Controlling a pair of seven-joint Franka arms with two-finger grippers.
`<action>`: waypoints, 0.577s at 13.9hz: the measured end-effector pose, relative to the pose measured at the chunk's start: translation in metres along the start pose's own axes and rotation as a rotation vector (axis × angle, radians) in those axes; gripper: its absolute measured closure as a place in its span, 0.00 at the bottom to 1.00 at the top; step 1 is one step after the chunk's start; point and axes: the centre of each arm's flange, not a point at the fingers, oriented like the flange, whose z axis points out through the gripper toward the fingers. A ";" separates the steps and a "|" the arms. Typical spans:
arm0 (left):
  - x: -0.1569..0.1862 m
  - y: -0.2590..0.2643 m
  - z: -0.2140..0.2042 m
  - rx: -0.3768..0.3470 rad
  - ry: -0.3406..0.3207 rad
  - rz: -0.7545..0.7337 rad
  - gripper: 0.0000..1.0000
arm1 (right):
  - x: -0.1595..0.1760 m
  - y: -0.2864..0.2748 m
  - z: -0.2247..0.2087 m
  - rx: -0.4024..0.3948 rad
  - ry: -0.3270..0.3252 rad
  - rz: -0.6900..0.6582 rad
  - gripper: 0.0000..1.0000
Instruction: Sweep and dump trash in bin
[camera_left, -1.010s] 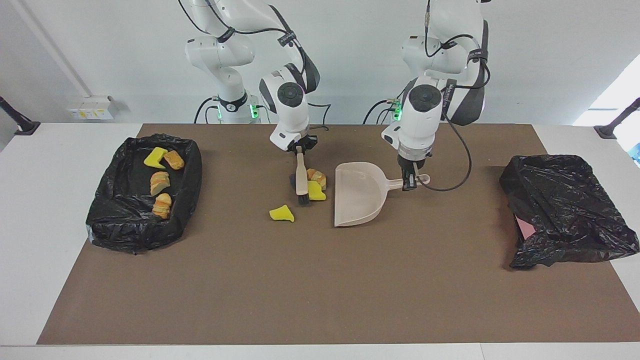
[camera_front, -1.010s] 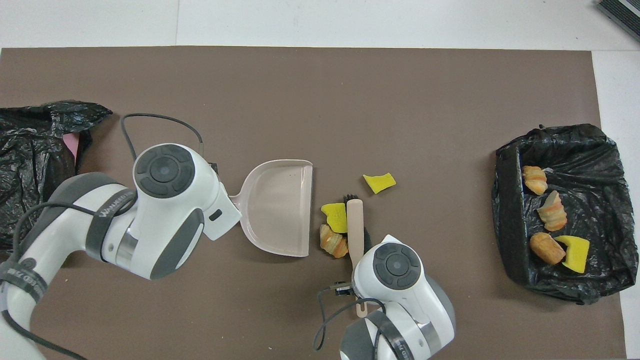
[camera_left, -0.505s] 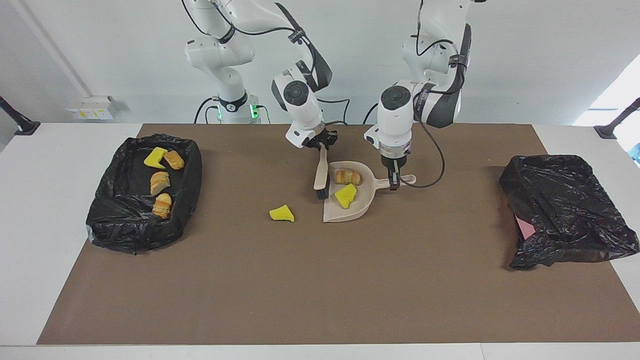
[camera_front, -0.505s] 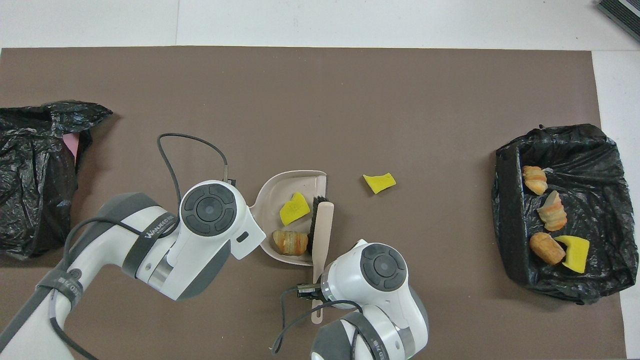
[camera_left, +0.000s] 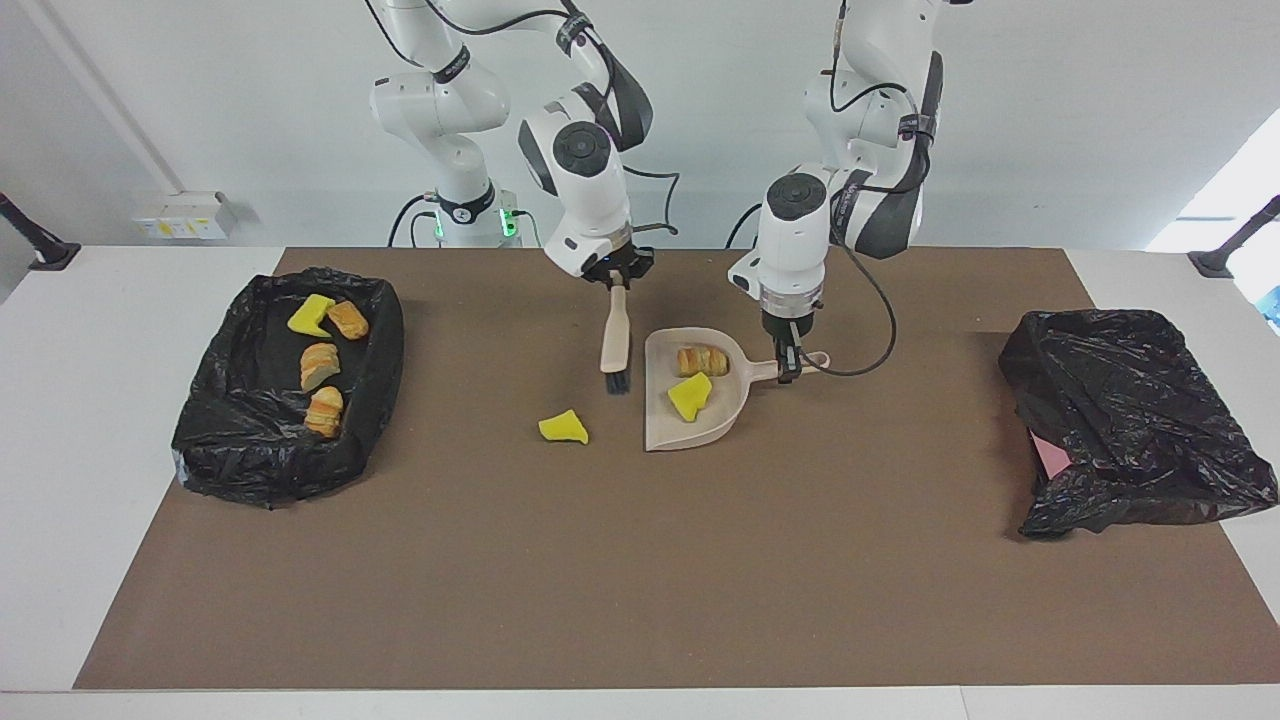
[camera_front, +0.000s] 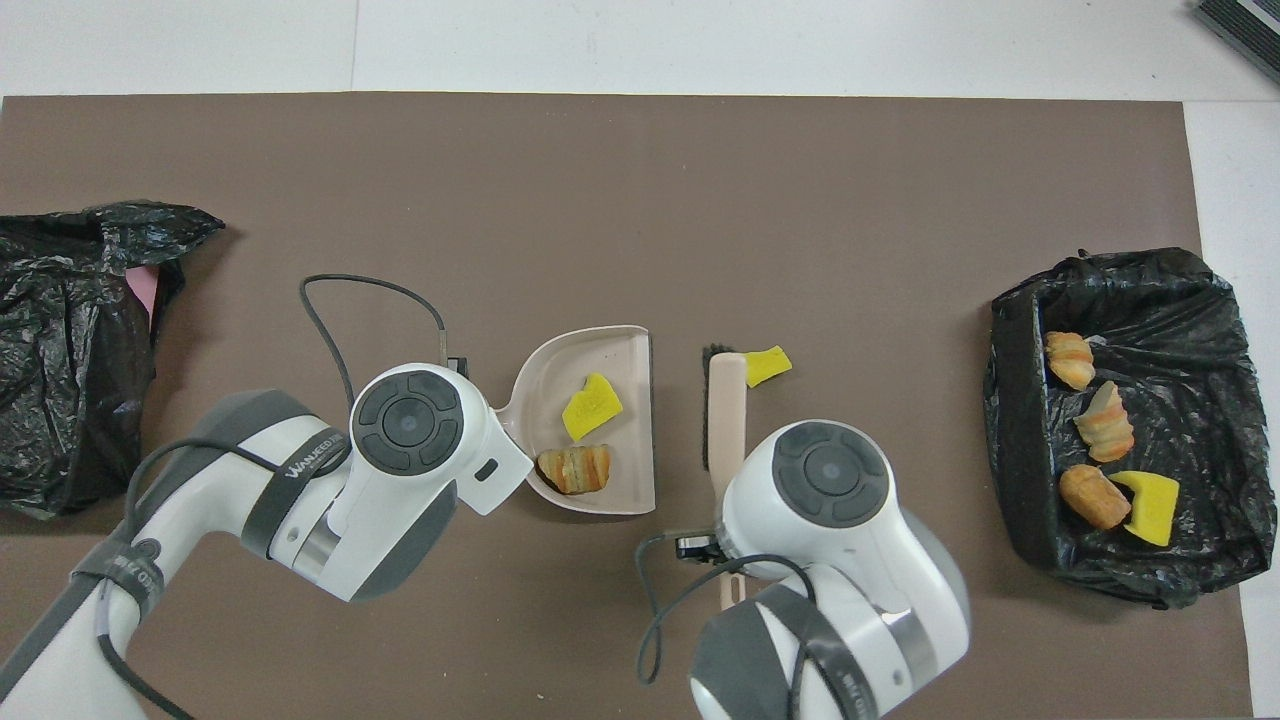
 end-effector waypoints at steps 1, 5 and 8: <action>0.000 0.000 -0.001 -0.005 -0.004 -0.034 0.67 | 0.014 0.023 -0.009 -0.101 -0.005 -0.016 0.74; 0.008 0.006 -0.007 -0.043 -0.041 -0.144 0.67 | 0.086 0.055 -0.006 -0.422 -0.027 -0.219 0.74; 0.022 0.017 -0.011 -0.047 -0.052 -0.205 0.67 | 0.125 0.054 0.035 -0.521 -0.065 -0.332 0.74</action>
